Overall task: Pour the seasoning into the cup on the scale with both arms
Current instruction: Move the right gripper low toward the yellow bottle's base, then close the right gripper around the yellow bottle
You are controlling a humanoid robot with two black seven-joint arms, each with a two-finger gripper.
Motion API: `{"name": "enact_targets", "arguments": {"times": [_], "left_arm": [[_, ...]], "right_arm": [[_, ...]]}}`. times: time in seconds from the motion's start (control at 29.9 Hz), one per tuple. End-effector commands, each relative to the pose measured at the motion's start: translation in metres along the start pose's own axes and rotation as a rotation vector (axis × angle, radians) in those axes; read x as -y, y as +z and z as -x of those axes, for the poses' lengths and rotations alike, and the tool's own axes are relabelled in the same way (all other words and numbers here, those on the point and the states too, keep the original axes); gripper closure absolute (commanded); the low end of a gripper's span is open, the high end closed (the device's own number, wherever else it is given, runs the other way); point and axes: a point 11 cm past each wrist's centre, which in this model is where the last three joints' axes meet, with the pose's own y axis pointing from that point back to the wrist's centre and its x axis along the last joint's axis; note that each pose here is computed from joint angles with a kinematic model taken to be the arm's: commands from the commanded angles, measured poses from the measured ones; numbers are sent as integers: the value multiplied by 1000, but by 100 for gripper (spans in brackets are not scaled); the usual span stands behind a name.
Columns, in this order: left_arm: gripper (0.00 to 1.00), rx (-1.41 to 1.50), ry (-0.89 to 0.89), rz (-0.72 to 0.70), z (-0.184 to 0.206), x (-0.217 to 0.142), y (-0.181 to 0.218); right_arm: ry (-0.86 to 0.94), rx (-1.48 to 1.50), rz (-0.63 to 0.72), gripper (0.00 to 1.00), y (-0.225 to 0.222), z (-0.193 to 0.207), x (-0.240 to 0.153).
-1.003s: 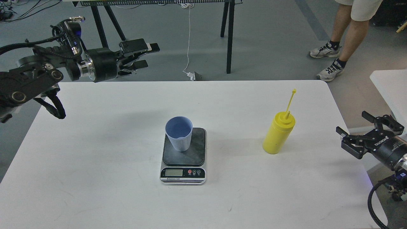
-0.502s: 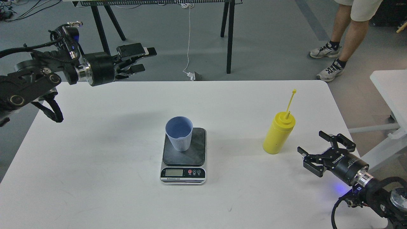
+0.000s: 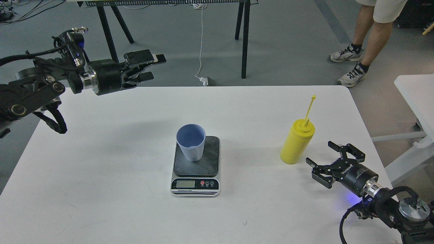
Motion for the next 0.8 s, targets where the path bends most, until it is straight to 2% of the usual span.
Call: {"name": "enact_targets", "arguments": {"times": [0.0,0.4,0.77], "left_arm": [[1,0,1,-1,0,0,0],[1,-6,12,-17,-3,-8,-7],[1,-8,22,-28,-5,-14,-11]], "right_arm": [[3,-6,11,1,5,0,10],[23,-4,59,1,24,-2,34],[13,-7,55,2,22,6,46]]}}
